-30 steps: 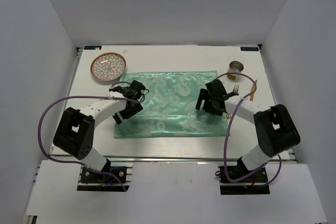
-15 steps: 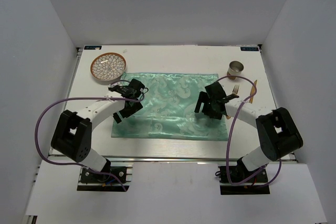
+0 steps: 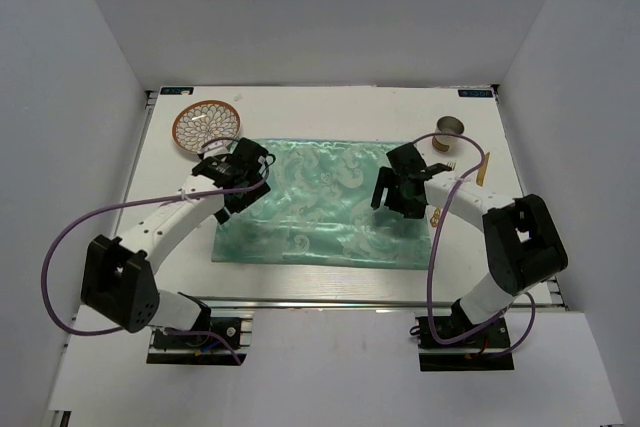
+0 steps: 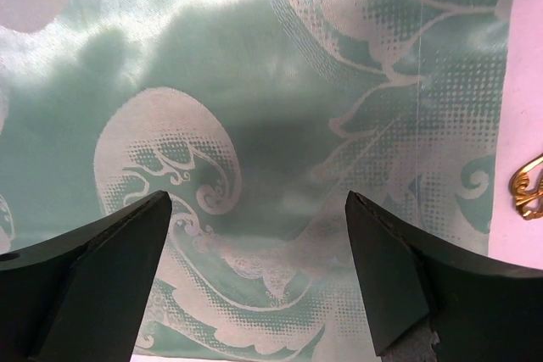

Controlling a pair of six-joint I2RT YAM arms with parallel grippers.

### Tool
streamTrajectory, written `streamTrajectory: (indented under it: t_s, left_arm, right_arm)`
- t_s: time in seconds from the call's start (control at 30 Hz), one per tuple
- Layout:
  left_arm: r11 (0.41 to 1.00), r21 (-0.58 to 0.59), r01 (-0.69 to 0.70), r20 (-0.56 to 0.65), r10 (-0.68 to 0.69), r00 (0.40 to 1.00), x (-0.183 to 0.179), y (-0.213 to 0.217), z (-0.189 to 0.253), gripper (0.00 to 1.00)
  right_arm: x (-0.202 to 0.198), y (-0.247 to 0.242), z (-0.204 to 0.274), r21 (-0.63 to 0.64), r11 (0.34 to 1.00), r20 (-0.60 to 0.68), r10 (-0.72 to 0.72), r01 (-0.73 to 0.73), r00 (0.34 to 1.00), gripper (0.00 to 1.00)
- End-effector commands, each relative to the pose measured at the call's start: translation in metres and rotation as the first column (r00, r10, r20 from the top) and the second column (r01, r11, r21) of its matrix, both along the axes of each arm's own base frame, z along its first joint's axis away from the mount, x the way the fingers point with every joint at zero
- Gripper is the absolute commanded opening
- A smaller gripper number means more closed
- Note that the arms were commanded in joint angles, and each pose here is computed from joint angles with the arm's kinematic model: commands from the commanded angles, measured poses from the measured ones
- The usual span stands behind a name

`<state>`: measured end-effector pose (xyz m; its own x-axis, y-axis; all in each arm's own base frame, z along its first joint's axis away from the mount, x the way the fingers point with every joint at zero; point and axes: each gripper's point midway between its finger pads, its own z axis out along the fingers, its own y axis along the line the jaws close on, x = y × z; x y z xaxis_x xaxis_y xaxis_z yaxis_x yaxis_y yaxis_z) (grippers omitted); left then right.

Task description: Set the dinner table for one person

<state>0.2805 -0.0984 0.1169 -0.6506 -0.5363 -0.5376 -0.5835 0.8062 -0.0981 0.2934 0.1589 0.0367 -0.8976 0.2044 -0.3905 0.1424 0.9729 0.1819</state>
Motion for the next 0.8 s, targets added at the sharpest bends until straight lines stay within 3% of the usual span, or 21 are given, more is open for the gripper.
streamTrajectory:
  t_s: [0.0, 0.17, 0.27, 0.37, 0.43, 0.47, 0.53, 0.63, 0.67, 0.77]
  left_arm:
    - [1.0, -0.025, 0.009, 0.108, -0.006, 0.994, 0.006, 0.003, 0.041, 0.98]
    - [0.999, -0.033, 0.024, 0.155, -0.019, 0.988, 0.01, 0.003, 0.059, 0.98]
    - [0.989, -0.121, 0.087, 0.208, -0.06, 0.976, 0.029, -0.015, 0.058, 0.98]
    - [0.975, -0.218, 0.033, 0.156, 0.001, 0.988, 0.053, -0.011, 0.046, 0.98]
    - [0.953, -0.28, -0.114, 0.104, 0.148, 0.984, 0.072, 0.012, 0.032, 0.98]
    - [0.921, -0.354, -0.16, 0.091, 0.204, 0.975, 0.079, 0.012, 0.032, 0.98]
    - [0.882, -0.392, -0.263, 0.093, 0.322, 0.942, 0.095, 0.038, 0.031, 0.98]
    - [0.864, -0.357, -0.356, 0.167, 0.434, 0.885, 0.119, 0.07, 0.041, 0.96]
    - [0.86, -0.332, -0.387, 0.203, 0.466, 0.861, 0.127, 0.084, 0.048, 0.96]
    - [0.841, -0.327, -0.432, 0.204, 0.509, 0.836, 0.143, 0.106, 0.046, 0.97]
  right_arm:
    - [0.008, 0.0, 0.012, -0.013, 1.0, 0.024, 0.013, -0.013, 1.0, 0.89]
    - [0.015, 0.007, 0.034, 0.016, 0.999, 0.061, 0.047, -0.048, 0.997, 0.89]
    - [0.018, 0.02, 0.076, 0.098, 0.99, 0.169, 0.087, -0.105, 0.982, 0.89]
    - [0.009, 0.027, 0.128, 0.163, 0.969, 0.284, 0.132, -0.183, 0.95, 0.89]
    - [-0.002, 0.025, 0.161, 0.173, 0.953, 0.378, 0.169, -0.249, 0.91, 0.89]
    - [-0.018, 0.03, 0.179, 0.218, 0.924, 0.413, 0.203, -0.313, 0.888, 0.89]
    - [-0.035, 0.036, 0.192, 0.237, 0.88, 0.46, 0.272, -0.412, 0.845, 0.89]
    - [-0.084, 0.059, 0.209, 0.334, 0.699, 0.532, 0.414, -0.633, 0.738, 0.89]
    - [-0.109, 0.067, 0.212, 0.384, 0.594, 0.55, 0.468, -0.707, 0.692, 0.89]
    - [-0.135, 0.066, 0.21, 0.417, 0.528, 0.573, 0.48, -0.74, 0.665, 0.89]
